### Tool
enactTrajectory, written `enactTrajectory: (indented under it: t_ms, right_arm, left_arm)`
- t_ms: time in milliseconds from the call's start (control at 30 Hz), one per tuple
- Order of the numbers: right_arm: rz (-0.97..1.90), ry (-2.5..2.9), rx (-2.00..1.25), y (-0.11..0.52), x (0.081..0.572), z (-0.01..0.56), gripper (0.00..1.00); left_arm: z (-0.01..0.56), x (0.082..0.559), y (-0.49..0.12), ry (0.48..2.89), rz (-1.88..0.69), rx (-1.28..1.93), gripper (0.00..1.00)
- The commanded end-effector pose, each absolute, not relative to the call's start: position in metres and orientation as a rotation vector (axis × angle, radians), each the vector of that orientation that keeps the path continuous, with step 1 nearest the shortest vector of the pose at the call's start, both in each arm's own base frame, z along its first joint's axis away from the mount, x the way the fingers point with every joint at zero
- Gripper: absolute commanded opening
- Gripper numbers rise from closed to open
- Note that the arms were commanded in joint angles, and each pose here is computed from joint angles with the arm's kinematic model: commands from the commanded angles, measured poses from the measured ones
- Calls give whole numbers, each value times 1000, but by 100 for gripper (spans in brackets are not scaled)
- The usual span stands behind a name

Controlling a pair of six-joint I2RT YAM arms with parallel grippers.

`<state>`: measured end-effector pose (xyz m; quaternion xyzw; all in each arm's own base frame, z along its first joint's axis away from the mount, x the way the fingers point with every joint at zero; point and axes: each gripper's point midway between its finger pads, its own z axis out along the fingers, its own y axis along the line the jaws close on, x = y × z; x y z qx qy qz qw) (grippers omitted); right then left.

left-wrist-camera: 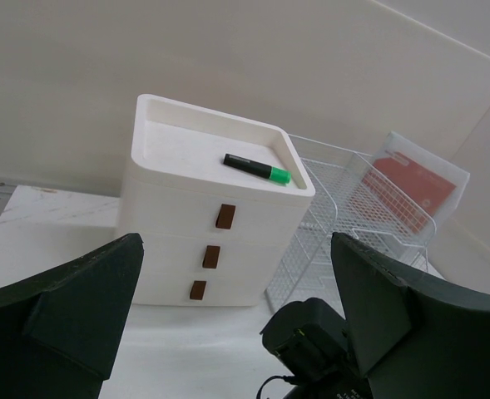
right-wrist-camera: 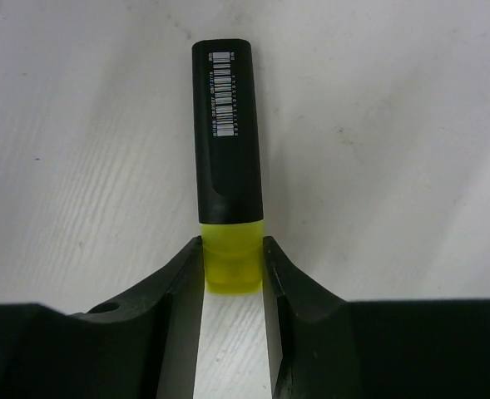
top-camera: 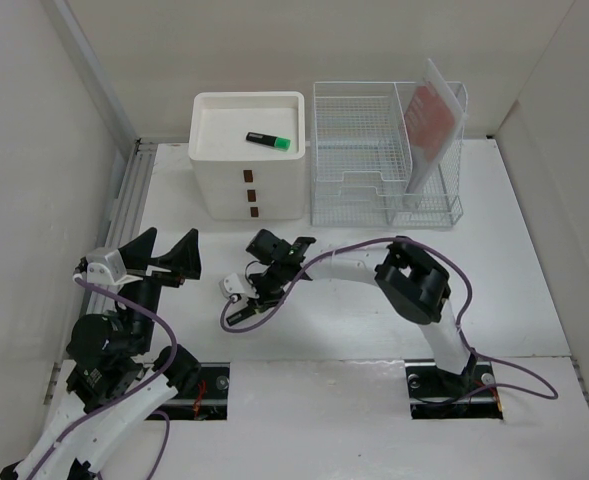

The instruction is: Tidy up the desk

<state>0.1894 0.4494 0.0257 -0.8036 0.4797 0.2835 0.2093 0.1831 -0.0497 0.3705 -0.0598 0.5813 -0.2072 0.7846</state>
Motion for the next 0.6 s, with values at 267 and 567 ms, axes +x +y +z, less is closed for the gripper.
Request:
enactTrajectory:
  t_ms: [267, 567]
  right_arm:
    - [350, 1352, -1837, 460, 266, 147, 2]
    - [42, 1300, -1359, 418, 353, 299, 2]
  left_arm:
    - [380, 178, -48, 1206, -466, -129, 94]
    - [380, 178, -48, 1206, -466, -129, 94]
